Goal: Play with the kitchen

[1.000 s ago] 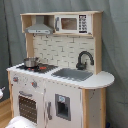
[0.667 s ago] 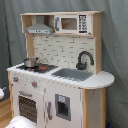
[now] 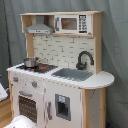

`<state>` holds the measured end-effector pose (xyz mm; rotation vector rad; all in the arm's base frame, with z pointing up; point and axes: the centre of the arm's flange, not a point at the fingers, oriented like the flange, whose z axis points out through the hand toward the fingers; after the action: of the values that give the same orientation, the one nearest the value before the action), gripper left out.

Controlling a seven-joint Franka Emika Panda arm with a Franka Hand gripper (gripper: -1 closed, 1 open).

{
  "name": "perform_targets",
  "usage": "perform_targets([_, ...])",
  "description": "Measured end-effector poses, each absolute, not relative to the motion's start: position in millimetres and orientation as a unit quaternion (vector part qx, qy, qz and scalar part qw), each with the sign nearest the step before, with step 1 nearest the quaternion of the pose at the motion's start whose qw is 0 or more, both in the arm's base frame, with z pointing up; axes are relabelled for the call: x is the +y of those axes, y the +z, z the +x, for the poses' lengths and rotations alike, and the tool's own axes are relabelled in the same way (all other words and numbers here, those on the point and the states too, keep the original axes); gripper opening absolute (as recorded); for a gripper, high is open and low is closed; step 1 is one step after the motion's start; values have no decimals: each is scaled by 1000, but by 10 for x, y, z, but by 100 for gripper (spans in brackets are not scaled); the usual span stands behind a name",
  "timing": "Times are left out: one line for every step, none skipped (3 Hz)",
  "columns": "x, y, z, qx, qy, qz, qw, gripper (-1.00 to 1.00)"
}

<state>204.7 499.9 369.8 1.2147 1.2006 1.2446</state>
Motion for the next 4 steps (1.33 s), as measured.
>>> perform_targets([4984, 3626, 2199, 488, 530, 510, 470, 100])
perform_targets([4959, 3553, 2371, 480, 549, 521, 443, 100])
perform_targets([4941, 3520, 2542, 470, 565, 533, 419, 100])
perform_targets([4933, 3521, 2776, 451, 579, 549, 400, 100])
